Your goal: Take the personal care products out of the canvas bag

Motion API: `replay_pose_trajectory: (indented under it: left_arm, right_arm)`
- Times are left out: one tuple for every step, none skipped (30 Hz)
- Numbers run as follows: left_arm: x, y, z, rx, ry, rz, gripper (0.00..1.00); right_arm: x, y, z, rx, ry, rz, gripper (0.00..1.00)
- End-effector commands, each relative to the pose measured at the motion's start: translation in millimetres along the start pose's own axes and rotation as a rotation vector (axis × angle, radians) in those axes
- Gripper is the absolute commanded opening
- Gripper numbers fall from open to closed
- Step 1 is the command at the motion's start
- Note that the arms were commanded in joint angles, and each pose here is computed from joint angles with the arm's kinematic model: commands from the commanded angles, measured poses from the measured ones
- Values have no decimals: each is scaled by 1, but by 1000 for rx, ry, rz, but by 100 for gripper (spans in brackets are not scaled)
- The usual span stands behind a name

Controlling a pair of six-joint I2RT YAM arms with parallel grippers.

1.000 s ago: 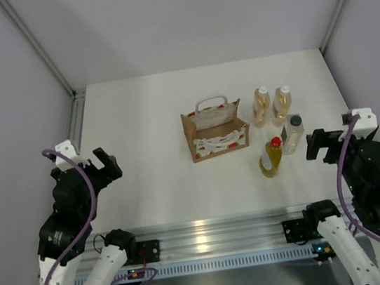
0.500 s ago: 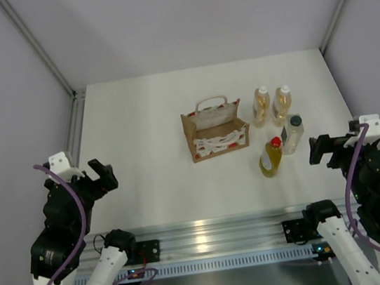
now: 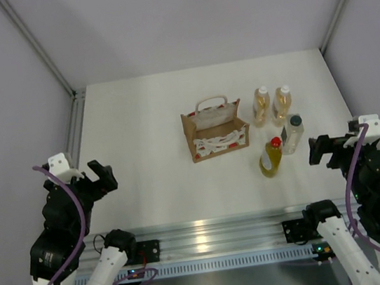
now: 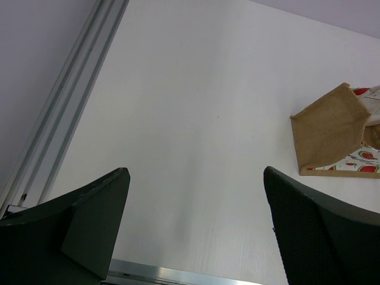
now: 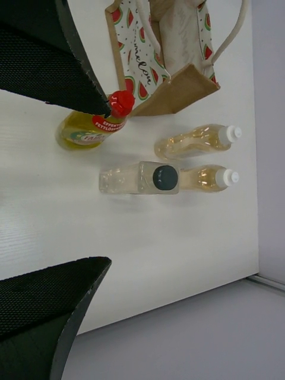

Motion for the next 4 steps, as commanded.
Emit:
replay_pose_trajectory:
  left_arm:
    - [-6, -9, 2, -3, -2, -26, 98]
    - [-6, -8, 2, 1, -3, -22, 98]
    - [-6, -8, 2, 0, -3, -23, 98]
    - [-6, -9, 2, -1, -4, -24, 98]
  right_arm:
    - [-8, -6, 2, -8, -26, -13, 99]
    - [-8, -6, 2, -10, -29, -13, 99]
    - [-8, -7, 2, -9, -29, -16, 99]
    - [-8, -6, 2, -10, -29, -13, 100]
Point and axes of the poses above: each gripper's point midway between its finger pads, its own x axis out along the fingers, its own z axis along the line the jaws close on, y = z × x, the point moved 5 cm from there along -x, back along the fingers, and after that the axes turned 4 degrees about x, right-handed, at the moved point
